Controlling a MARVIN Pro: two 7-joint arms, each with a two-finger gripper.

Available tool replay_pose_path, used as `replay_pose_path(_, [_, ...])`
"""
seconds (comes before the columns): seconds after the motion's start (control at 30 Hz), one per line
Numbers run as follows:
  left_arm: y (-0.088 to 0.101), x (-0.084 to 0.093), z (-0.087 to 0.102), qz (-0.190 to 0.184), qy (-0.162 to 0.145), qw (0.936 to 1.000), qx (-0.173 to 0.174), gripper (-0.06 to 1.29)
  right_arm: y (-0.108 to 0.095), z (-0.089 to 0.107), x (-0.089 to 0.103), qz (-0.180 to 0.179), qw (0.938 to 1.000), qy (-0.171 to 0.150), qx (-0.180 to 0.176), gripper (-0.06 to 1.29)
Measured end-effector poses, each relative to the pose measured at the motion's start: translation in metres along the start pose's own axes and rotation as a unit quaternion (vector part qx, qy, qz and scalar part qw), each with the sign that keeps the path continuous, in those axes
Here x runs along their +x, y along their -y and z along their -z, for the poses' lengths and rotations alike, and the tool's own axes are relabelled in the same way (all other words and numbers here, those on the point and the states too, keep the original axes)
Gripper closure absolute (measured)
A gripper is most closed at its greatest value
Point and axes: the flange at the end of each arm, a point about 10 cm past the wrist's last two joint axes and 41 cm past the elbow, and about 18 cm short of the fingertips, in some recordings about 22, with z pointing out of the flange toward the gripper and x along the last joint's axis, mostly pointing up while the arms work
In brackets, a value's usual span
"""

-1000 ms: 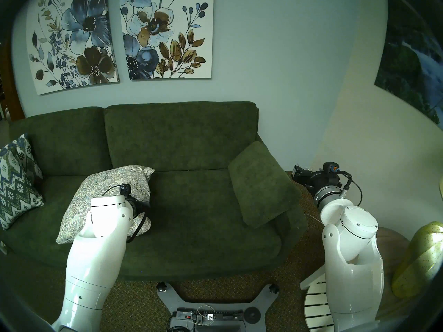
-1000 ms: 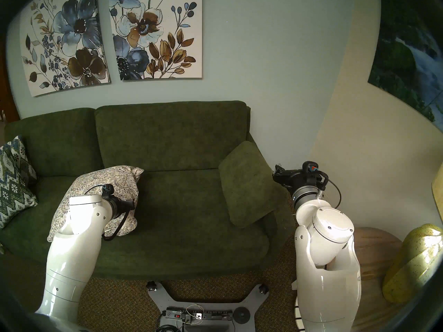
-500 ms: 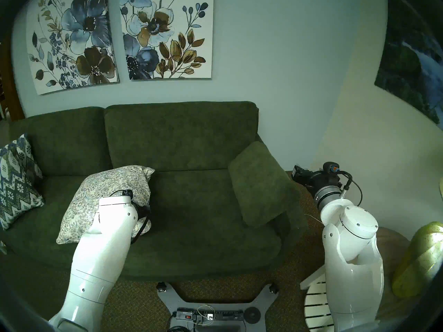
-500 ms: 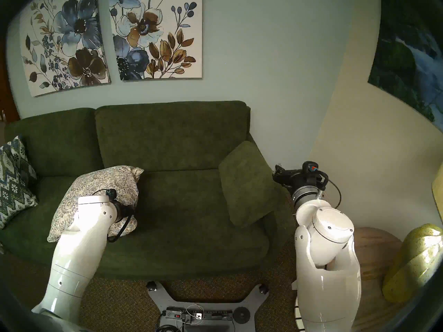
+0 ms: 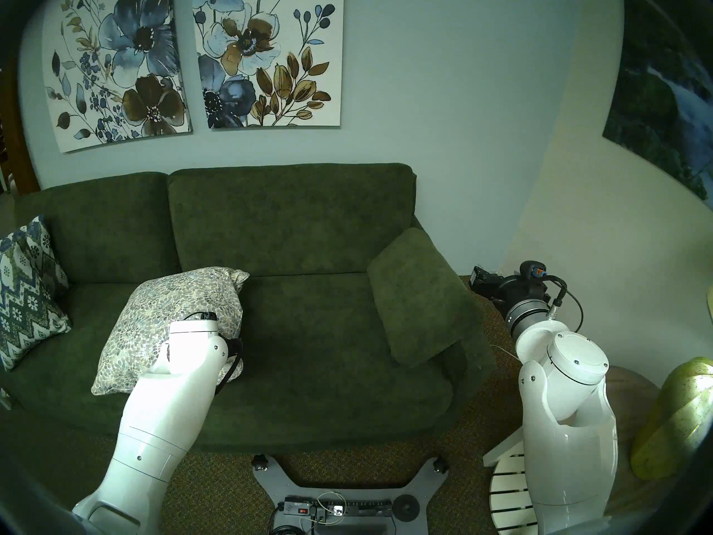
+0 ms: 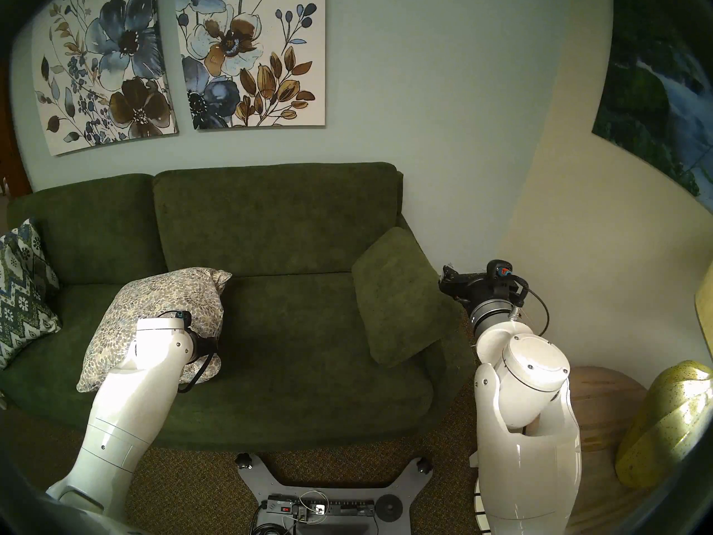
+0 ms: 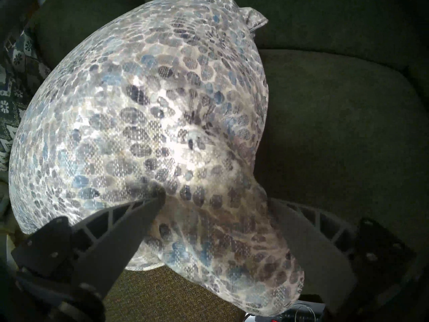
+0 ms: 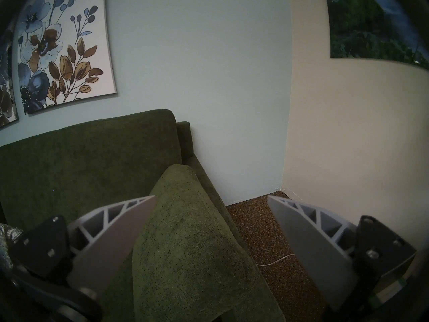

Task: Fix throw pillow on sofa

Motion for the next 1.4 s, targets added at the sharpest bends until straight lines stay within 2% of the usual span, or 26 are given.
replay_pose_path(0.3, [0.002,-0.036,-0.033,-0.022,0.006,0.9994,0.024,0.0,0.0,0.0,0.0,0.0,1.0,0.0,0.0,-0.03])
replay_pose_path(0.5, [0.006,-0.048,-0.053,-0.024,-0.004,0.9993,0.029,0.0,0.0,0.0,0.0,0.0,1.0,0.0,0.0,-0.03])
replay_pose_path(0.57, [0.008,-0.047,-0.058,-0.022,-0.01,0.9994,0.026,0.35,0.0,0.0,0.0,0.0,1.0,0.0,0.0,-0.03])
replay_pose_path(0.63, [0.009,-0.047,-0.059,-0.021,-0.012,0.9994,0.025,0.63,0.0,0.0,0.0,0.0,1.0,0.0,0.0,-0.03])
replay_pose_path(0.67, [0.01,-0.045,-0.059,-0.019,-0.016,0.9994,0.024,1.05,0.0,0.0,0.0,0.0,1.0,0.0,0.0,-0.03])
replay_pose_path(0.7, [0.011,-0.043,-0.06,-0.017,-0.02,0.9994,0.022,1.24,0.0,0.0,0.0,0.0,1.0,0.0,0.0,-0.03])
replay_pose_path(0.83, [0.014,-0.031,-0.053,-0.008,-0.036,0.9993,0.011,1.25,0.0,0.0,0.0,0.0,1.0,0.0,0.0,-0.03])
replay_pose_path(1.07, [0.013,0.009,-0.027,0.018,-0.076,0.9967,-0.024,1.25,0.0,0.0,0.0,0.0,1.0,0.0,0.0,-0.03])
replay_pose_path(1.27, [0.001,0.052,0.001,0.039,-0.126,0.9892,-0.064,1.25,0.0,0.0,-0.001,0.0,1.0,0.001,0.0,-0.03])
replay_pose_path(1.4, [-0.008,0.071,0.016,0.049,-0.148,0.9839,-0.087,1.25,0.0,0.0,-0.001,0.0,1.0,0.001,0.0,-0.03])
